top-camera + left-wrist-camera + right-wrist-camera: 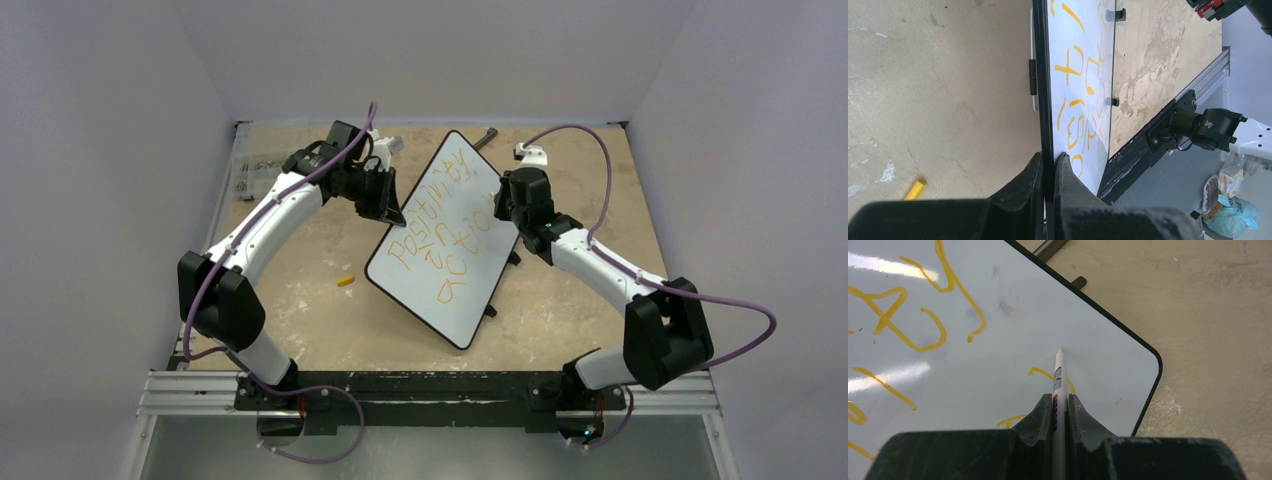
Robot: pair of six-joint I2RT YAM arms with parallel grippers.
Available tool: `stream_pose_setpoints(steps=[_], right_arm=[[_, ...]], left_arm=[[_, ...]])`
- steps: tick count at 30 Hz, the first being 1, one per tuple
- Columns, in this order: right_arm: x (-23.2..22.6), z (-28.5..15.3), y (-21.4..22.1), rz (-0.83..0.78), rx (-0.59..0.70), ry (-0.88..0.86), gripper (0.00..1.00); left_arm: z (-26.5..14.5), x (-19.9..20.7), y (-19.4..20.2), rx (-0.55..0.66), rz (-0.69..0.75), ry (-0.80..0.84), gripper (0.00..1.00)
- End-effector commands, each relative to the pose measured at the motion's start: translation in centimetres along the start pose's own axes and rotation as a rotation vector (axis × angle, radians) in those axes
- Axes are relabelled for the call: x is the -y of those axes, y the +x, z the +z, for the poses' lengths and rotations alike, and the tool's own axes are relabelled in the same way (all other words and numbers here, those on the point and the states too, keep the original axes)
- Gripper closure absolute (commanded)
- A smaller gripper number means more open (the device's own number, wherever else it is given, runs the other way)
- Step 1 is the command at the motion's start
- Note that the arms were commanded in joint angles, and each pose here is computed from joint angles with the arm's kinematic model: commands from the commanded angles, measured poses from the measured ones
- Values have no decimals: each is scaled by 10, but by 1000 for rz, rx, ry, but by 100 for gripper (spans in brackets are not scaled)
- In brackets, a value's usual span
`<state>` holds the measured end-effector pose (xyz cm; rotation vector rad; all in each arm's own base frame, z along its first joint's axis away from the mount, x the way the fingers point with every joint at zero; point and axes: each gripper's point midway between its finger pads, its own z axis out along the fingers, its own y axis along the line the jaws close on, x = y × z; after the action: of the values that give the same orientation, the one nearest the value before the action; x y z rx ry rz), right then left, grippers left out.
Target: Write a sentence on the whiteboard
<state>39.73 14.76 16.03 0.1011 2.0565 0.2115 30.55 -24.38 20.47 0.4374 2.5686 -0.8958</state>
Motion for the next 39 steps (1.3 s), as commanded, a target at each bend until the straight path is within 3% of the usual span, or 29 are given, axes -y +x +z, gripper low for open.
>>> stream_pose_setpoints(steps=[1, 11, 29, 39], right_arm=[[-16, 6, -3, -12, -25, -67, 100], [4, 16, -1, -12, -37, -21, 100], [27, 9, 48, 25, -111, -1, 100], [38, -10, 25, -8, -72, 60, 100]], left_arm=[[4, 4, 0, 9, 116, -23, 100], [5, 4, 1, 5, 115, -25, 100], [7, 3, 2, -1, 118, -29, 100], [7, 2, 3, 0, 120, -37, 100]])
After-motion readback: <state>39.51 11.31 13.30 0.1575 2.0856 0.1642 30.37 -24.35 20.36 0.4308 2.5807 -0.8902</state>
